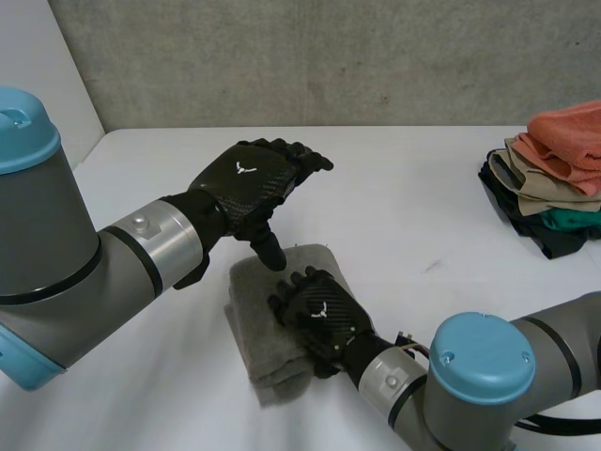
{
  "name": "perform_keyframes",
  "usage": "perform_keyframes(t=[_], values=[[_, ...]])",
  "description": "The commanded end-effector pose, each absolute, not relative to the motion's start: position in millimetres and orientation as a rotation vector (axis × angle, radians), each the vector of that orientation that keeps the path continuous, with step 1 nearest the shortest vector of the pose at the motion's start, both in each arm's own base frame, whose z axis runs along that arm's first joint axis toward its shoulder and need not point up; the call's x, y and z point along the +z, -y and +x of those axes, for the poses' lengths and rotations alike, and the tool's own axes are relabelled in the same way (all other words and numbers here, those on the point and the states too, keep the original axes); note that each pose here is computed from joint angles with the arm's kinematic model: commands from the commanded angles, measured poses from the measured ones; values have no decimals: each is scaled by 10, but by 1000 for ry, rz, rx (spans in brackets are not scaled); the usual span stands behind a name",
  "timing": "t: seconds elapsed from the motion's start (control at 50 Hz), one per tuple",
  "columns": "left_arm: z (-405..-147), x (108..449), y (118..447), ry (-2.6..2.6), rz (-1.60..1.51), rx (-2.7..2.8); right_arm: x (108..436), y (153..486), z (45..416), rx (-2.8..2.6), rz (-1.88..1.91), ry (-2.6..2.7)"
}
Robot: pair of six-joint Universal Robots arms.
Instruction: Fold the laundry.
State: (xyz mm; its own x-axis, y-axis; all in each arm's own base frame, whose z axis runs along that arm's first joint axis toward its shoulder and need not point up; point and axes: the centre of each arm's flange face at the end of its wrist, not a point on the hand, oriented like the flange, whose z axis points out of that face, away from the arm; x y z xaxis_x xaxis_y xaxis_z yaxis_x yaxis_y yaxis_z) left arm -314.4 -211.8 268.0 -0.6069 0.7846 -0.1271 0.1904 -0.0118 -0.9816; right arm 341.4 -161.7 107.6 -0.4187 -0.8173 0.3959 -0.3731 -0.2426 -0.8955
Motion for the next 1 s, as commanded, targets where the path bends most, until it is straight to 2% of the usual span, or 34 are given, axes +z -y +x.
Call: perform_keyframes(t=[0.02, 0.68, 0.76, 1.0], values=[[-3140, 2682, 2124, 1801, -1008, 1661, 1071, 1715, 3491, -1720, -1421, -1643], [-3113, 2724, 2140, 1797, -1000, 1679, 990, 2143, 3791, -1711, -1411, -1672], [-3112, 2729, 2138, 1795, -1000, 1680, 1107, 2213, 3809, -1765, -1388, -1655], [-2957, 2951, 2240, 1781, -908, 1758, 1781, 3008, 3604, -2090, -1221, -1613]])
